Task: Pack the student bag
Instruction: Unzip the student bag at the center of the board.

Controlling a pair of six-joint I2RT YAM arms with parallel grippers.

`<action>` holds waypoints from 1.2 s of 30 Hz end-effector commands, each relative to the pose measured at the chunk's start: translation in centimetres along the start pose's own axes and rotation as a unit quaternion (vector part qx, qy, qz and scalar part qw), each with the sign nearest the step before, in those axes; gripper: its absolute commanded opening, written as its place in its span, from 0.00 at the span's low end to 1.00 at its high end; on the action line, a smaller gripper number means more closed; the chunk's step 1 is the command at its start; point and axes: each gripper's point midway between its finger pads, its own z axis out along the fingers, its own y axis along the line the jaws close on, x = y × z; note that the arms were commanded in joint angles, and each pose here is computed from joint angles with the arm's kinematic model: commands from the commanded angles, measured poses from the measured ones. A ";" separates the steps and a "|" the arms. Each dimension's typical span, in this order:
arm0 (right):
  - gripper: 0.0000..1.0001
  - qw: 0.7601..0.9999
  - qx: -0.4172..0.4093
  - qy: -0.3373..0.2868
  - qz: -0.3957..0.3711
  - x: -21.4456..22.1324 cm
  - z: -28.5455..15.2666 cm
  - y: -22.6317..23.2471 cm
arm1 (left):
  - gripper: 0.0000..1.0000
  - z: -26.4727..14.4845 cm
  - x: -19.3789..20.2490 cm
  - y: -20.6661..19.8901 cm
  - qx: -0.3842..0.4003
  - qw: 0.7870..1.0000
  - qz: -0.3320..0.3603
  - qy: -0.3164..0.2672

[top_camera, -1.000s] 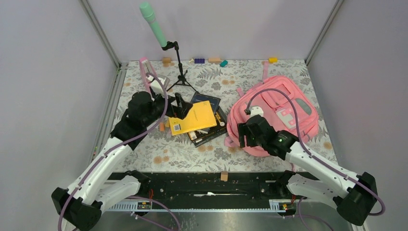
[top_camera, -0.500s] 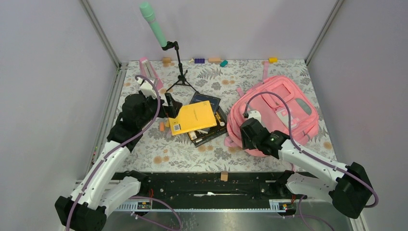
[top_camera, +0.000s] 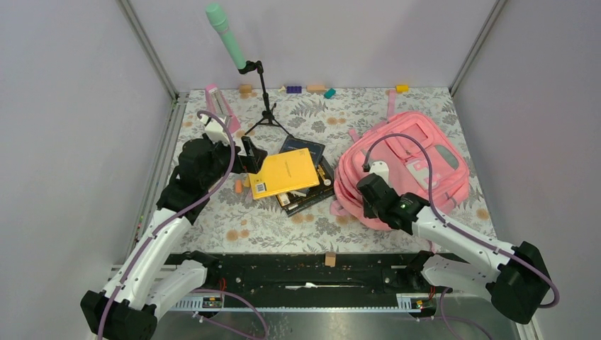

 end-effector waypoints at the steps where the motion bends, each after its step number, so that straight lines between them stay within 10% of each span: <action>1: 0.06 0.999 -0.007 -0.044 0.023 -2.5 -1.4 0.2 | 0.99 -0.2 -0.8 0.2 -0.004 1.000 0.009 -0.017; 21: 0.00 0.979 0.090 -0.177 0.048 -11.3 -8.5 -4.3 | 0.99 0.5 0.5 -1.8 0.062 0.994 -0.089 -0.010; 36: 0.00 0.968 0.072 -0.227 0.085 -14.9 -9.5 -3.1 | 0.99 0.6 10.3 3.7 0.016 0.962 -0.272 0.019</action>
